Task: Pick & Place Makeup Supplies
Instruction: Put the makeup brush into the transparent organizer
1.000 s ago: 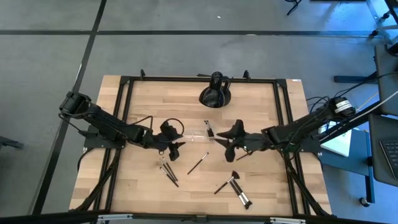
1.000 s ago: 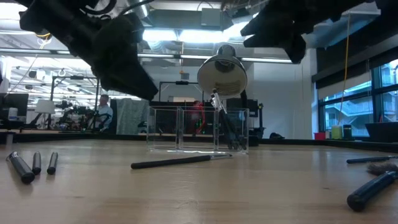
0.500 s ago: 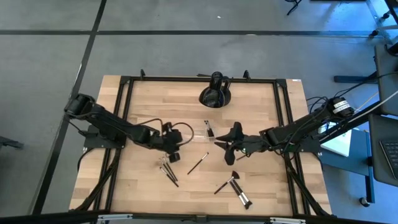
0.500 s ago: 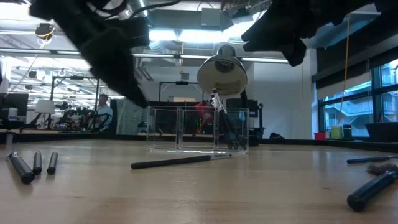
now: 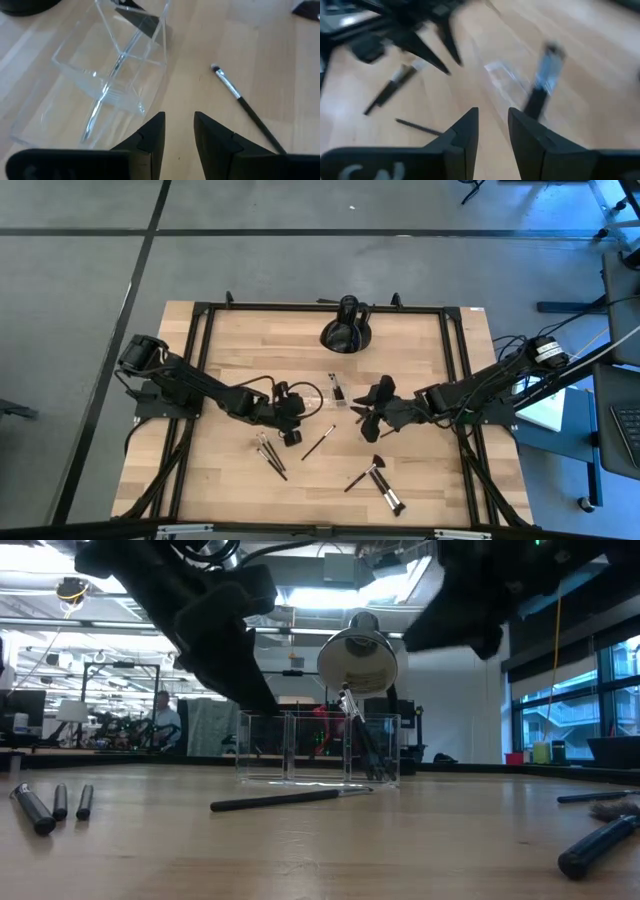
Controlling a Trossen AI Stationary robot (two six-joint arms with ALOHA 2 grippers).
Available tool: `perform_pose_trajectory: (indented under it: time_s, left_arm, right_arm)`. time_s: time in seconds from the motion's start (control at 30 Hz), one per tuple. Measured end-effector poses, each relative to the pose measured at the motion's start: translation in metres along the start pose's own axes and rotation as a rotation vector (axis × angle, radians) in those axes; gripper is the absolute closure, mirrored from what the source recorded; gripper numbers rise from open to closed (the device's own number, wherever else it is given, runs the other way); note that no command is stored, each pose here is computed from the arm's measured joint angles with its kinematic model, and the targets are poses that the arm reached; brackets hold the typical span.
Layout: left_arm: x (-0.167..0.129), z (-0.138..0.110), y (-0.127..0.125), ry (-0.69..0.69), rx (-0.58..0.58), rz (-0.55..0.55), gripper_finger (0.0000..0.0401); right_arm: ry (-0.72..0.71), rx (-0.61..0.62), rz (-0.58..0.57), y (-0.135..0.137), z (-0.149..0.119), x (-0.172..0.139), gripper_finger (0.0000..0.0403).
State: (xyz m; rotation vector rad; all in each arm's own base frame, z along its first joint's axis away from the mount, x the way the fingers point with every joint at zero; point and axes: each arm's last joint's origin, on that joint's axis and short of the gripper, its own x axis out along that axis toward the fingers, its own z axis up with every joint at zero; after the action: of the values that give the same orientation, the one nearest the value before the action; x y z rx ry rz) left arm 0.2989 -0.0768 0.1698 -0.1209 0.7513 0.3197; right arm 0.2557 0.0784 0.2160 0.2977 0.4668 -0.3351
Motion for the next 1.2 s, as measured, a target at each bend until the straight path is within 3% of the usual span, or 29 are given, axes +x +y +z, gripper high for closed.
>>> perform_pose_trajectory:
  time_s: [0.1, 0.27, 0.43, 0.67, 0.8, 0.93, 1.07, 1.2]
  left_arm:
    - [0.000, 0.000, 0.000, 0.002, 0.000, -0.001, 0.0303]
    - [0.000, 0.000, 0.000, 0.004, 0.023, -0.008, 0.0303]
    - [0.000, 0.000, -0.001, 0.009, 0.055, -0.030, 0.0302]
    - [-0.001, 0.003, -0.009, -0.031, -0.018, -0.088, 0.0301]
    - [0.009, 0.002, -0.019, -0.059, -0.085, -0.181, 0.0294]
    - [0.027, 0.001, -0.030, -0.059, -0.139, -0.274, 0.0281]
    - [0.044, 0.004, -0.041, 0.011, -0.133, -0.260, 0.0263]
    - [0.056, 0.009, -0.048, 0.088, -0.106, -0.170, 0.0249]
  right_arm:
    - [0.051, 0.044, -0.048, -0.005, -0.005, 0.001, 0.0298]
    - [0.024, -0.125, -0.063, -0.004, -0.004, 0.000, 0.0315]
    - [-0.001, -0.167, 0.006, 0.000, 0.000, 0.002, 0.0335]
    - [0.027, -0.020, 0.026, -0.003, 0.001, 0.004, 0.0337]
    - [0.066, 0.074, 0.007, -0.002, -0.005, 0.001, 0.0337]
    - [0.054, 0.088, -0.020, 0.002, -0.010, -0.003, 0.0337]
    - [0.035, 0.076, -0.045, 0.005, -0.013, -0.006, 0.0337]
    - [0.039, 0.064, -0.045, 0.007, -0.015, -0.008, 0.0337]
